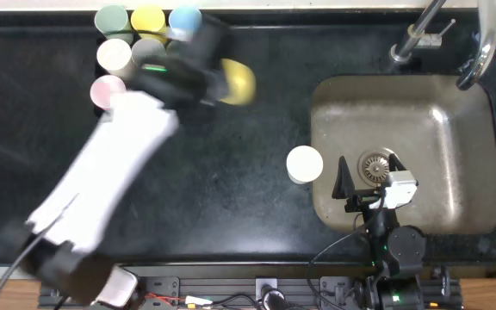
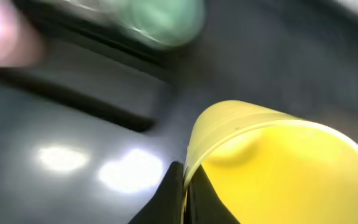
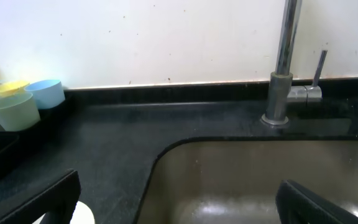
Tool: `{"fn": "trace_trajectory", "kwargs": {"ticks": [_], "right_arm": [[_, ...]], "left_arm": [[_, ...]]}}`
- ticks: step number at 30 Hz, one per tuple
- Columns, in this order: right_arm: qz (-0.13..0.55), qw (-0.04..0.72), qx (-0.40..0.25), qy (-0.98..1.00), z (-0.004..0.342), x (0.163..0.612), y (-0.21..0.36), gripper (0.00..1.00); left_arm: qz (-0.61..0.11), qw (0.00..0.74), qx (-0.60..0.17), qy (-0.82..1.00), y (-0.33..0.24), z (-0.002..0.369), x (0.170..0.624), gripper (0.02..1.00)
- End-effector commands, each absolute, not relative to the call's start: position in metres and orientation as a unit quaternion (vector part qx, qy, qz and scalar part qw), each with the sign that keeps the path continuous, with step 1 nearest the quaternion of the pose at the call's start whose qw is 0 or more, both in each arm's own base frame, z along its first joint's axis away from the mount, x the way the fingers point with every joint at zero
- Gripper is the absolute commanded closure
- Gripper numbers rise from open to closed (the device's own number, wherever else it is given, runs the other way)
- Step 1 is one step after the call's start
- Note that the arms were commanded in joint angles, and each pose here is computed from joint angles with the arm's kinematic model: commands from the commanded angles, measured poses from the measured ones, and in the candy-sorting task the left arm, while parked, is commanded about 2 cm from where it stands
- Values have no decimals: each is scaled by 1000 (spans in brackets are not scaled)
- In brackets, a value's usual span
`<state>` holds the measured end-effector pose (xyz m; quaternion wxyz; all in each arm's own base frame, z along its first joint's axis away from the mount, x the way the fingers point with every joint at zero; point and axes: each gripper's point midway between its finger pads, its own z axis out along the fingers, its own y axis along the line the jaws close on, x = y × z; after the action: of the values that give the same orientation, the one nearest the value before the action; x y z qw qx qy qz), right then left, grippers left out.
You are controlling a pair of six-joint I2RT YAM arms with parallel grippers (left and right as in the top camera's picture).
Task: Store Cups
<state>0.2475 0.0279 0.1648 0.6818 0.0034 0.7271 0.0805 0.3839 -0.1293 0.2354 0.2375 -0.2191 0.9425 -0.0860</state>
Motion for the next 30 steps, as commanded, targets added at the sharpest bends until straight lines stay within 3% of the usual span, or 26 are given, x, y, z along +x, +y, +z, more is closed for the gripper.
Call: {"fn": "trace_trajectory", "kwargs": {"ticks": [1, 9, 30], "right_arm": [[82, 681, 6, 728, 161, 248, 27, 5], [82, 681, 6, 728, 161, 248, 27, 3], [82, 681, 6, 728, 161, 248, 27, 5]], "left_arm": [[-51, 217, -399, 890, -36, 226, 392, 982], [-35, 159, -470, 867, 20, 196, 390, 982], [20, 88, -471, 877, 1, 139, 390, 982]]}}
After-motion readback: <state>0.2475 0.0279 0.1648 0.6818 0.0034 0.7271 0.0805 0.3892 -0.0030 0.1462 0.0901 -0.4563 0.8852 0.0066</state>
